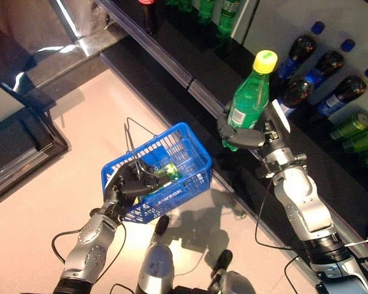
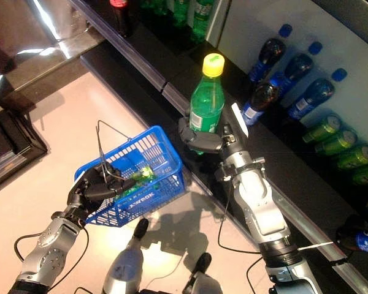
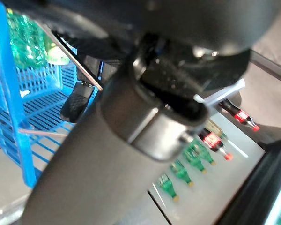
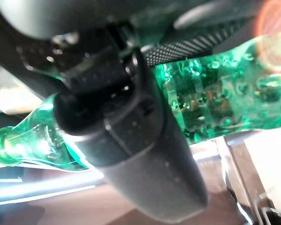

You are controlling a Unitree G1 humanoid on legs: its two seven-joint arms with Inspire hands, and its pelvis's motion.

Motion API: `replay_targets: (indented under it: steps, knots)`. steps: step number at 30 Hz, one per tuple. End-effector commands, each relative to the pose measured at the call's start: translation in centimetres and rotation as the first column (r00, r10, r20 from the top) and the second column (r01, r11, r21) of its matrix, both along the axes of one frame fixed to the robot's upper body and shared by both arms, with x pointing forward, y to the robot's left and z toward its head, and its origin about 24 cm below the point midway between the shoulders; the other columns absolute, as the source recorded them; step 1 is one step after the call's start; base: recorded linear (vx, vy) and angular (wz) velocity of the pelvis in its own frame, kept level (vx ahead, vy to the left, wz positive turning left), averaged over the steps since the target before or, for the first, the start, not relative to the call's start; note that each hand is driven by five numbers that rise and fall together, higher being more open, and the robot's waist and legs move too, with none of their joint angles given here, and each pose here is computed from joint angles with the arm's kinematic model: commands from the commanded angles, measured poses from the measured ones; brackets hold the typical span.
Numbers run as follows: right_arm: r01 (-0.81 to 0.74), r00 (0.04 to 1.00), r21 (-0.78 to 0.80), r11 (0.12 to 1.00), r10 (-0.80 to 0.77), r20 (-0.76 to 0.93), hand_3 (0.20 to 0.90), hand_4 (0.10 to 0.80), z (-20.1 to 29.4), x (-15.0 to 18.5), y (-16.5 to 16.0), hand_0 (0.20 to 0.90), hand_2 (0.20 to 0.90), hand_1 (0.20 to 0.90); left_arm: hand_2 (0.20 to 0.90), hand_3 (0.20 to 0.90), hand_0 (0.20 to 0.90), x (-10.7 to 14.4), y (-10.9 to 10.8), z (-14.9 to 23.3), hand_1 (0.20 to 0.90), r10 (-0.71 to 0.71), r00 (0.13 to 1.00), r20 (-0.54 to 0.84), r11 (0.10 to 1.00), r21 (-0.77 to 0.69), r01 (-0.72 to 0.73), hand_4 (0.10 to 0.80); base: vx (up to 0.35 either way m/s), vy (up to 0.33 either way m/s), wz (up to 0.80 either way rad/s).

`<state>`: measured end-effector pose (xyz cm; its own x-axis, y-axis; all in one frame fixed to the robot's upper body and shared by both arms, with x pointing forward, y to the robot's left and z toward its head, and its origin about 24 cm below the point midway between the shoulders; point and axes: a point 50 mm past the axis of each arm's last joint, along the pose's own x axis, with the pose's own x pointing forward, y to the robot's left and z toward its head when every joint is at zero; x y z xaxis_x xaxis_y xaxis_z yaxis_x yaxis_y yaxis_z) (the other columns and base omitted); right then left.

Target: Pick up the drink and place into the basket.

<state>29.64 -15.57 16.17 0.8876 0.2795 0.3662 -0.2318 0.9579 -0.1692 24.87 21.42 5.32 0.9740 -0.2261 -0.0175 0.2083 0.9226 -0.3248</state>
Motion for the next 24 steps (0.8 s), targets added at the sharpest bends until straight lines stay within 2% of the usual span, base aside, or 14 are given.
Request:
replay_targets:
  steps: [1, 2, 7, 11, 20, 21, 24]
  knots:
    - [-0.112, 0.985, 0.027, 0.993, 0.108, 0.134, 0.200, 0.100, 1.6, -0.7, 2.8, 0.300, 0.300, 0.300, 0.300, 0.200, 0.300, -0.3, -5.4, 10.3, 0.300, -0.274, 0.757, 0.593, 0.925, -0.052, 0.376, 0.100, 0.008, 0.025, 0.03]
    - [-0.116, 0.986, -0.011, 0.993, 0.116, 0.117, 0.200, 0.100, 1.1, -0.6, 3.4, 0.300, 0.300, 0.300, 0.300, 0.200, 0.300, -0.4, -6.0, 11.1, 0.300, -0.318, 0.716, 0.621, 0.905, -0.026, 0.424, 0.100, 0.009, 0.028, 0.09]
    - [-0.120, 0.987, -0.045, 0.992, 0.124, 0.105, 0.200, 0.100, 0.8, -0.4, 4.2, 0.300, 0.300, 0.300, 0.300, 0.200, 0.300, -0.6, -7.0, 11.8, 0.300, -0.368, 0.671, 0.644, 0.877, 0.000, 0.481, 0.100, 0.006, 0.011, 0.13]
    - [-0.133, 0.986, -0.099, 0.986, 0.142, 0.087, 0.200, 0.100, 0.4, 0.2, 5.7, 0.300, 0.300, 0.300, 0.300, 0.200, 0.300, -1.0, -8.2, 12.8, 0.300, -0.430, 0.595, 0.679, 0.834, 0.046, 0.550, 0.100, 0.010, 0.011, 0.12]
    - [-0.145, 0.988, -0.166, 0.975, 0.152, 0.033, 0.200, 0.100, -0.3, 0.9, 7.0, 0.300, 0.300, 0.300, 0.300, 0.200, 0.300, -1.6, -9.5, 13.9, 0.300, -0.503, 0.491, 0.711, 0.784, 0.135, 0.606, 0.100, 0.000, 0.000, 0.00]
    - [-0.160, 0.987, -0.208, 0.965, 0.162, -0.007, 0.200, 0.100, -1.3, 1.1, 7.4, 0.300, 0.300, 0.300, 0.300, 0.200, 0.300, -1.8, -9.8, 14.3, 0.300, -0.518, 0.460, 0.721, 0.770, 0.159, 0.619, 0.100, 0.000, 0.000, 0.00]
    - [-0.159, 0.987, -0.263, 0.952, 0.150, -0.053, 0.200, 0.100, -2.5, 1.4, 7.6, 0.300, 0.300, 0.300, 0.300, 0.200, 0.300, -1.9, -10.0, 14.6, 0.300, -0.527, 0.438, 0.728, 0.755, 0.164, 0.635, 0.100, 0.000, 0.000, 0.00]
